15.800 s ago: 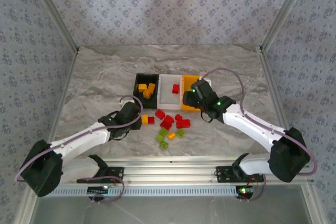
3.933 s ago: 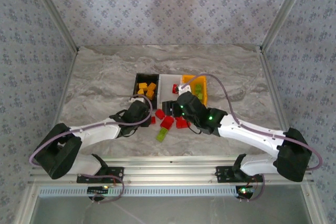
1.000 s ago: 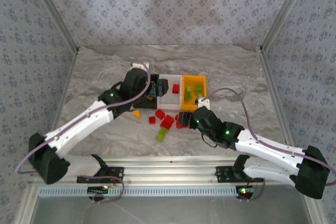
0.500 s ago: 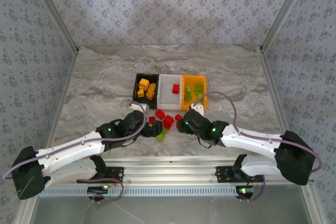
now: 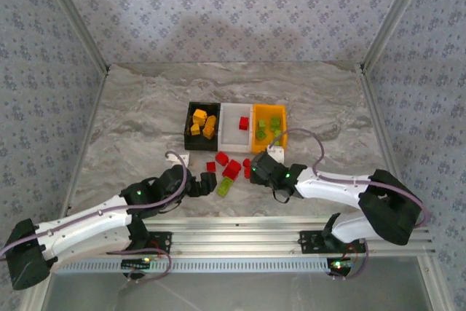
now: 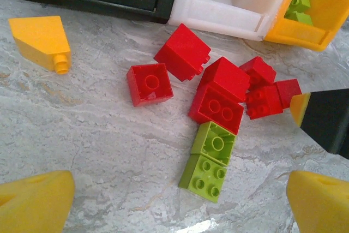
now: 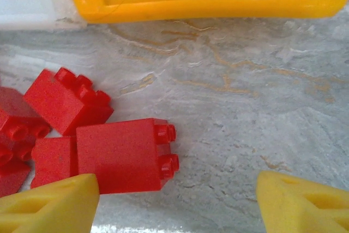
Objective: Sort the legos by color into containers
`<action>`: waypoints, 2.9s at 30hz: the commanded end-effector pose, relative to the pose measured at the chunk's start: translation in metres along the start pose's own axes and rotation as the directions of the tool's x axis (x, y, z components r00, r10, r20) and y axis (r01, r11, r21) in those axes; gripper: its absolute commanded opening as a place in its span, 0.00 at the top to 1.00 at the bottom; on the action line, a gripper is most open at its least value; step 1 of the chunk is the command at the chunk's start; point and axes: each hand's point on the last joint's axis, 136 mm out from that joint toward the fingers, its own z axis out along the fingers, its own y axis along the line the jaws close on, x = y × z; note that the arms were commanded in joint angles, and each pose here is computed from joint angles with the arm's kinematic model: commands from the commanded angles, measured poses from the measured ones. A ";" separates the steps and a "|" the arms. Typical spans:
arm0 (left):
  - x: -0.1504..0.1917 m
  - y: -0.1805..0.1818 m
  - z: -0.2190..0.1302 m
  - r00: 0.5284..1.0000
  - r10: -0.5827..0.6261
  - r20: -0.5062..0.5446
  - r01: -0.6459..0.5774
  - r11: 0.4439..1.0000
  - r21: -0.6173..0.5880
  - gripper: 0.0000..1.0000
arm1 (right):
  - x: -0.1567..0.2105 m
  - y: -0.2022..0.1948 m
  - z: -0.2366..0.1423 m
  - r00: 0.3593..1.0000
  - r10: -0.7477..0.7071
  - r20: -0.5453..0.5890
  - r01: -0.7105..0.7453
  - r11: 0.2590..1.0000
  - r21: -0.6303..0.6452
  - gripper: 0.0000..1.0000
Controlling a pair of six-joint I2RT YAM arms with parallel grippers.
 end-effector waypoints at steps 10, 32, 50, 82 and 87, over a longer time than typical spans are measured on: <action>-0.001 0.002 0.000 1.000 0.014 0.008 -0.013 1.000 -0.019 0.01 | -0.018 -0.036 -0.015 0.994 0.085 0.071 -0.088 0.995 0.043 0.24; 0.001 0.012 -0.001 1.000 0.012 0.011 -0.011 0.998 -0.056 0.01 | -0.029 -0.019 0.033 0.993 -0.101 -0.058 0.104 0.994 0.047 0.52; 0.003 0.023 -0.004 1.000 0.012 0.018 -0.010 0.996 -0.090 0.00 | -0.115 0.107 -0.012 0.967 -0.214 0.138 0.235 0.958 -0.161 0.62; 0.076 -0.032 0.068 0.819 0.445 -0.361 -0.508 0.855 -0.098 0.26 | -0.140 0.071 -0.041 0.976 -0.018 0.219 0.052 0.987 -0.152 0.23; 0.077 -0.022 0.080 0.808 0.451 -0.378 -0.538 0.827 -0.163 0.33 | -0.135 0.059 -0.056 0.970 -0.005 0.242 0.044 0.986 -0.159 0.23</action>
